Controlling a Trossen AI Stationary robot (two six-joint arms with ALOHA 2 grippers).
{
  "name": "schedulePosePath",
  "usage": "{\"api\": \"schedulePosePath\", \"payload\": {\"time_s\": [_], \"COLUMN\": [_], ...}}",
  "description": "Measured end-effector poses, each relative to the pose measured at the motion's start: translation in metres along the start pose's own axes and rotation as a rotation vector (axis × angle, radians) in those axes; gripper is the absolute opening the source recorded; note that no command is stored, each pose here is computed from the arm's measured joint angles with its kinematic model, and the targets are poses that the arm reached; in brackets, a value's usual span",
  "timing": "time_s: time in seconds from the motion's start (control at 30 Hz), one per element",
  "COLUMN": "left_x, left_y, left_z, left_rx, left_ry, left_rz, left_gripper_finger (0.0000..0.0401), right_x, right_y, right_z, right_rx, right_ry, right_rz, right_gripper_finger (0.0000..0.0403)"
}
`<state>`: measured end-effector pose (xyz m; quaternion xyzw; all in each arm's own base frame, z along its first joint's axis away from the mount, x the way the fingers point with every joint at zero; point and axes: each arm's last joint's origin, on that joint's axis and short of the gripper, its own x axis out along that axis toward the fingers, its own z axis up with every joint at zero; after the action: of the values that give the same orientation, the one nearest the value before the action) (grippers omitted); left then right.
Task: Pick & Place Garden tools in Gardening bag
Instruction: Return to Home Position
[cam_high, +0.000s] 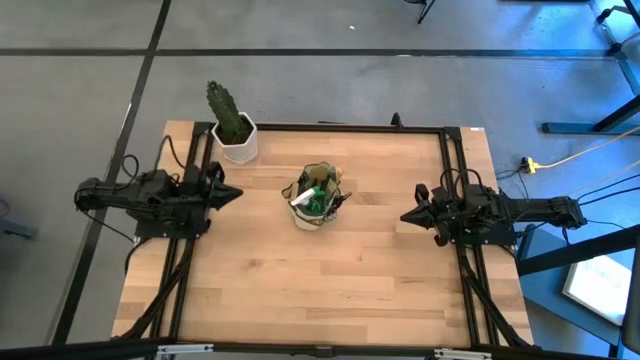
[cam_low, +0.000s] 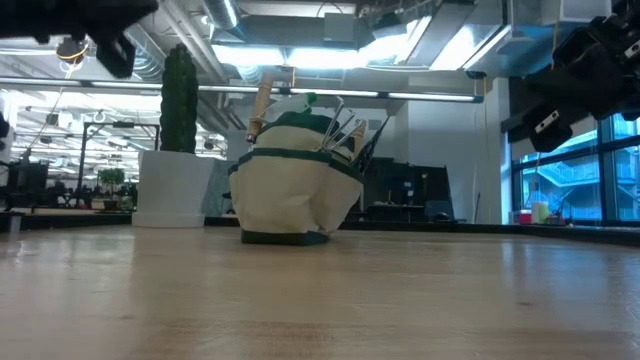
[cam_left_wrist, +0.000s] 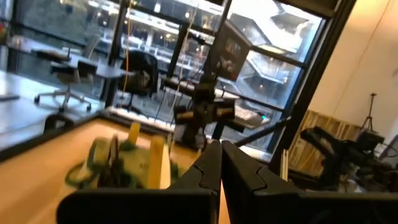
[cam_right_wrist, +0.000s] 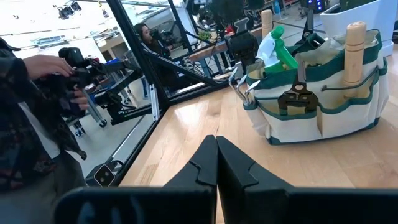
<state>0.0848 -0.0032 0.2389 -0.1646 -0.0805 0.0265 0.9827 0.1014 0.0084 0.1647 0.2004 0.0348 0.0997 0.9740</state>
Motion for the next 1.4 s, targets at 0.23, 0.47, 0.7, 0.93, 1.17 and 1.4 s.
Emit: {"api": "schedulePosePath", "payload": {"time_s": [0.23, 0.47, 0.7, 0.93, 1.17, 1.4], "left_x": [-0.002, -0.001, 0.0, 0.001, 0.001, 0.004], "left_y": [0.007, 0.01, 0.013, 0.017, 0.018, 0.02], "left_z": [-0.025, -0.041, -0.051, -0.063, -0.064, -0.071], "left_rx": [-0.025, -0.028, -0.03, -0.054, 0.088, 0.281], "left_ry": [-0.003, 0.026, 0.037, 0.062, 0.068, 0.147], "left_rz": [-0.021, -0.021, -0.017, -0.008, 0.024, 0.032], "left_gripper_finger": [0.0002, 0.0003, 0.0003, 0.0003, 0.0003, 0.0003], "right_x": [0.0, 0.0, 0.0, 0.0, 0.0, 0.0], "right_y": [0.0, 0.0, 0.0, 0.0, 0.0, 0.0], "right_z": [0.0, 0.0, 0.0, 0.0, 0.0, 0.0], "right_rx": [0.0, 0.0, 0.0, 0.0, 0.0, 0.0], "right_ry": [0.0, 0.0, 0.0, 0.0, 0.0, 0.0], "right_rz": [0.0, 0.0, 0.0, 0.0, 0.0, 0.0], "right_gripper_finger": [0.0001, 0.0001, 0.0001, 0.0001, 0.0001, 0.0001]}}
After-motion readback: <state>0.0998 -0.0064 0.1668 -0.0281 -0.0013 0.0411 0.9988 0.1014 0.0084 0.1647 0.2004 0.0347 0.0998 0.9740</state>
